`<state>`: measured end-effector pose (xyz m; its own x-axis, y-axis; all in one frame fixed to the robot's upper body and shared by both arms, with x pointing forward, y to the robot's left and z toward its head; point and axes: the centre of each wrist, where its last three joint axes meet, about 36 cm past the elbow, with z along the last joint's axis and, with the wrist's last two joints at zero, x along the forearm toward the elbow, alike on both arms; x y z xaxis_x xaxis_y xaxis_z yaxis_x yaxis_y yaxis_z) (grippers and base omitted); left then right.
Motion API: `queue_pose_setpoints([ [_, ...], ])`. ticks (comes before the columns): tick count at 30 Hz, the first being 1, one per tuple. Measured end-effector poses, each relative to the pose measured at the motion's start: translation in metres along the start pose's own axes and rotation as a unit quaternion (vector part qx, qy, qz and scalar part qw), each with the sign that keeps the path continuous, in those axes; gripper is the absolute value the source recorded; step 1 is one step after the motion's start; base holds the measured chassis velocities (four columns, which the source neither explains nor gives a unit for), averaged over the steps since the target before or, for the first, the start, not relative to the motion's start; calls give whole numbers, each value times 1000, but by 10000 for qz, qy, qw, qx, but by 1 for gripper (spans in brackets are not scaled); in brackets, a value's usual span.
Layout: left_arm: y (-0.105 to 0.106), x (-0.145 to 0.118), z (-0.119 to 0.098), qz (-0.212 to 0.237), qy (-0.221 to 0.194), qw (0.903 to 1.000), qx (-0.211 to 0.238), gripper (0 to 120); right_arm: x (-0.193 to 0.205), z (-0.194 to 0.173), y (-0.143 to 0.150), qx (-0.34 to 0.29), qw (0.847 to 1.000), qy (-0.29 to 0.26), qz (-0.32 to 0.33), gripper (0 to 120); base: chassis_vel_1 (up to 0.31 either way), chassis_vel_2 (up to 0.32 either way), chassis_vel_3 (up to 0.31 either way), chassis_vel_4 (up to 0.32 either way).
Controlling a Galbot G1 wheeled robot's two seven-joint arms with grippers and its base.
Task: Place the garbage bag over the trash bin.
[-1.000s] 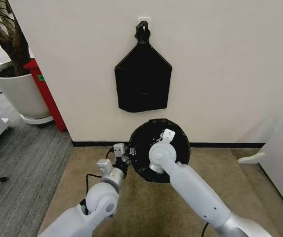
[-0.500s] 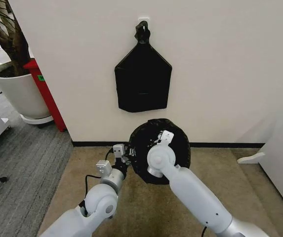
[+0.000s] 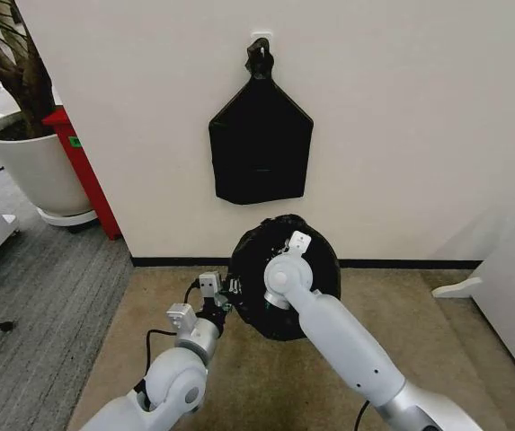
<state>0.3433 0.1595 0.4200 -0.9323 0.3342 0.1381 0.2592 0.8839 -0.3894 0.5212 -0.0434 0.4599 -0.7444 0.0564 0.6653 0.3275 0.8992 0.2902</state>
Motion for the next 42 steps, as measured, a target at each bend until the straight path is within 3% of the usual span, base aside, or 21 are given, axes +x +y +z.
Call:
queue_pose_setpoints([
  [6, -1, -3, -3, -9, -43, 10000, 58, 1, 3, 0, -2, -37, 10000, 8, -92, 0, 0, 0, 0, 0],
  [16, 0, -18, -12, -197, -132, 9994, 241, 1, 44, 0, -11, -68, 9994, 90, -329, 0, 0, 0, 0, 0],
  [26, -2, -10, -10, -122, -117, 9995, 257, 1, -5, 2, -32, 51, 9996, -3, 290, 0, 0, 0, 0, 0],
  [31, -2, -13, -14, -93, -177, 9996, 221, 1, -5, 5, -31, 112, 9995, -12, 302, 0, 0, 0, 0, 0],
  [42, 7, -25, -10, -51, -318, 9994, -78, 1, 77, -16, -38, -11, 9969, 460, -639, 0, 0, 0, 0, 0],
])
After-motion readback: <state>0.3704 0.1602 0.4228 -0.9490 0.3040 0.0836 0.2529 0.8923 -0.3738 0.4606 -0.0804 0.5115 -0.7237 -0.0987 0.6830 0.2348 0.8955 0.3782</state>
